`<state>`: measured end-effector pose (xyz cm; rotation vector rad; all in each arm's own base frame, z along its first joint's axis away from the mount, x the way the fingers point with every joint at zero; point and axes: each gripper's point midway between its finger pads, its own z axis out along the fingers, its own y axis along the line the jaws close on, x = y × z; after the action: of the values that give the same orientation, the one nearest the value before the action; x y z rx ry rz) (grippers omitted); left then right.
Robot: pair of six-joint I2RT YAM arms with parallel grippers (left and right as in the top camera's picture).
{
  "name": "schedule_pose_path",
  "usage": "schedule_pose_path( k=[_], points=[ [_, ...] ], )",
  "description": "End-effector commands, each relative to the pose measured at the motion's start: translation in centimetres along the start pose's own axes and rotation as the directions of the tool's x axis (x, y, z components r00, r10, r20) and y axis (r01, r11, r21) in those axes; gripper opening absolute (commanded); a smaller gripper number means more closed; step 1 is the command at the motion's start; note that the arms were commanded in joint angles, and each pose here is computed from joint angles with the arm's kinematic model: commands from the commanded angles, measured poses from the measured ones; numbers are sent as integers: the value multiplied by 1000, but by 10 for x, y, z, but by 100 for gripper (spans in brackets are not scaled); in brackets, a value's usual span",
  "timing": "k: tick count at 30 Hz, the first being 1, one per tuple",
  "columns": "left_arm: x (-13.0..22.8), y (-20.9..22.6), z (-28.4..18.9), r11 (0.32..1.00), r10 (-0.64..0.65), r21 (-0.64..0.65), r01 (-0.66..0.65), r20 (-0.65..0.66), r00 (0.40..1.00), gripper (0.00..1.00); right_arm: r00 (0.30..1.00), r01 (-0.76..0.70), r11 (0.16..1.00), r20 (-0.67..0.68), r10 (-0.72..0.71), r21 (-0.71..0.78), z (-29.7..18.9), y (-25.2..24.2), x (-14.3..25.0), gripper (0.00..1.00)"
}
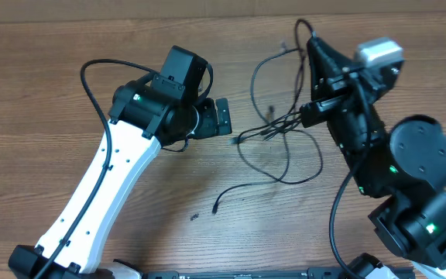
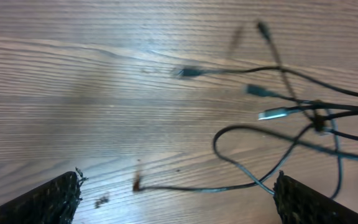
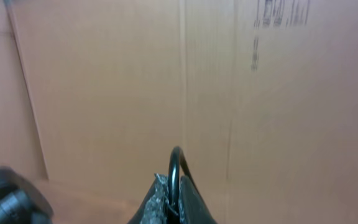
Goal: Untangle cables
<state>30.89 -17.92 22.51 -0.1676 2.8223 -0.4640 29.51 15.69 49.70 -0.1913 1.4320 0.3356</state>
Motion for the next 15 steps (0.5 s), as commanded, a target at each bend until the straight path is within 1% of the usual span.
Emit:
schedule_pose_path(
  k=[1, 3, 5, 7, 11, 15],
  points=[
    [4, -24, 4, 995, 13, 104, -8, -56, 998, 100, 998, -2, 1000, 57, 2, 13, -7, -3, -23, 4],
    [6, -39, 5, 981, 62, 189, -46, -78, 995, 100, 1000, 9, 1000, 23, -9, 14, -5, -3, -14, 4],
    [9, -60, 0, 943, 153, 311, -121, -80, 985, 100, 999, 24, 1000, -22, -23, 15, -1, -2, -1, 4],
    [12, -79, -8, 896, 202, 416, -152, -78, 976, 99, 998, 36, 999, -59, -35, 19, 3, -2, 10, 4],
    [14, -102, -21, 822, 240, 546, -163, -72, 968, 100, 993, 54, 997, -104, -49, 53, 8, -7, 23, 4],
    [20, -118, -33, 745, 296, 640, -189, -62, 953, 100, 992, 62, 994, -112, -52, 86, 8, -12, 25, 4]
  ],
)
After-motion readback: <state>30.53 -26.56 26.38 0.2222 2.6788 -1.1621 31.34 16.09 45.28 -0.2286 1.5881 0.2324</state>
